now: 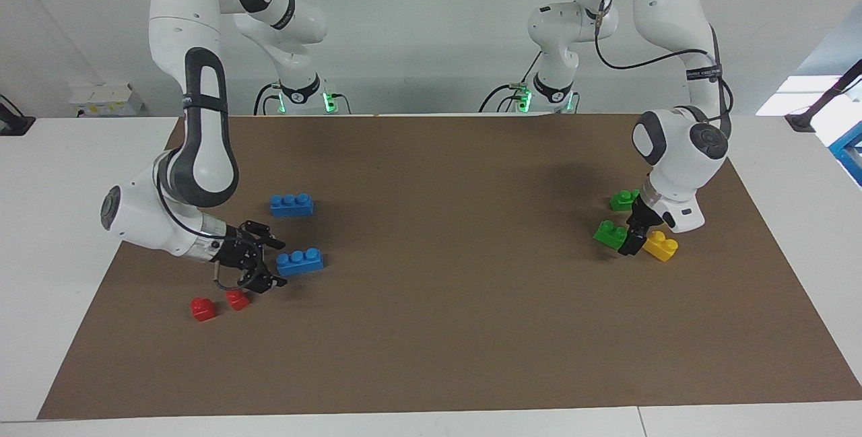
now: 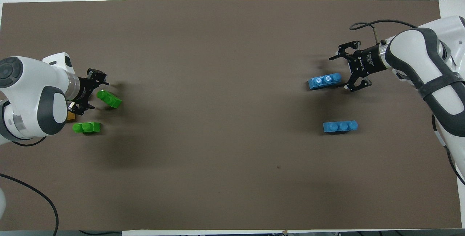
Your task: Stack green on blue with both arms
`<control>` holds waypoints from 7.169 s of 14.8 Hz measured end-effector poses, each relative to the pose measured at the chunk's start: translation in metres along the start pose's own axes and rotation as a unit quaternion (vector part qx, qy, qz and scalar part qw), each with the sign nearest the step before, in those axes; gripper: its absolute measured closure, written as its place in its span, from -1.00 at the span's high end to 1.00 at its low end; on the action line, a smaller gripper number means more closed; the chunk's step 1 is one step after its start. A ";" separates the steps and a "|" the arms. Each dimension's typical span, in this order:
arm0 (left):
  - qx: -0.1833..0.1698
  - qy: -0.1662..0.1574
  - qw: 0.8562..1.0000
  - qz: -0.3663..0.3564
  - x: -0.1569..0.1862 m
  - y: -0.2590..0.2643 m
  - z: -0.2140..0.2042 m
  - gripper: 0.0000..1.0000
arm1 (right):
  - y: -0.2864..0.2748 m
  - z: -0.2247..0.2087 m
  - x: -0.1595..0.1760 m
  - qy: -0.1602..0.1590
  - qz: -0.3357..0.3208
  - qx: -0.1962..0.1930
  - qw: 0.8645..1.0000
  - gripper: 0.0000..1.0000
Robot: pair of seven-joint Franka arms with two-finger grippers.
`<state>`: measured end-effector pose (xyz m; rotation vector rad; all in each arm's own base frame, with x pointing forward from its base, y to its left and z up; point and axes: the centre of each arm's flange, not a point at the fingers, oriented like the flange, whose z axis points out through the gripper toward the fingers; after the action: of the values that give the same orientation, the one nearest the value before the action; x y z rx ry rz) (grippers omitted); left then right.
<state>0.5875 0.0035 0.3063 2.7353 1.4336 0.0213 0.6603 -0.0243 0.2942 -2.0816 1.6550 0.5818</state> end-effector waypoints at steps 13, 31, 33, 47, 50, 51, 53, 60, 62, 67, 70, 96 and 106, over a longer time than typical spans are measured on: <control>0.001 -0.002 1.000 0.009 -0.009 0.006 0.008 0.69 | 0.008 0.015 0.012 0.017 -0.006 0.014 1.000 1.00; 0.016 -0.017 1.000 0.018 -0.006 0.032 -0.068 -0.31 | 0.004 0.014 0.004 0.011 -0.034 0.024 0.999 -0.31; 0.022 -0.022 0.999 0.020 -0.016 0.041 -0.100 -0.31 | -0.010 0.003 -0.018 0.004 -0.014 0.028 1.000 -0.31; 0.009 -0.012 0.986 -0.166 -0.106 0.066 -0.226 -0.31 | -0.016 0.151 -0.305 0.010 0.128 0.091 0.988 -0.31; -0.006 -0.010 0.979 -0.204 -0.139 0.082 -0.219 -0.31 | -0.004 0.174 -0.290 0.015 0.144 0.080 0.986 -0.31; -0.015 -0.009 0.978 -0.207 -0.153 0.088 -0.212 -0.31 | -0.002 0.180 -0.284 0.016 0.146 0.075 0.986 -0.31; -0.032 -0.010 0.977 -0.212 -0.183 0.099 -0.192 -0.31 | 0.001 0.190 -0.277 0.015 0.146 0.068 0.987 -0.31; -0.046 -0.021 0.979 -0.196 -0.278 0.135 -0.108 -0.31 | 0.010 0.206 -0.267 0.011 0.120 0.053 0.991 -0.31; -0.045 -0.024 0.978 -0.204 -0.294 0.144 -0.093 -0.31 | 0.014 0.212 -0.267 0.004 0.107 0.049 0.993 -0.31; -0.033 -0.005 0.974 -0.223 -0.325 0.170 -0.058 -0.31 | 0.019 0.220 -0.271 0.002 0.093 0.043 0.995 -0.31; -0.028 -0.002 0.975 -0.221 -0.334 0.173 -0.047 -0.31 | 0.020 0.221 -0.270 0.002 0.085 0.041 0.995 -0.31; -0.030 0.043 0.969 -0.242 -0.343 0.160 -0.013 0.18 | 0.023 0.221 -0.270 0.006 0.070 0.048 0.996 -0.31; -0.031 0.065 0.977 -0.200 -0.263 0.139 -0.105 1.00 | 0.013 0.193 -0.218 0.008 0.091 0.058 0.994 0.69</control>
<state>0.5482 -0.2872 0.4219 2.3847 1.9546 0.2271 0.5903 0.2559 0.2562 -1.8719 1.8547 0.5130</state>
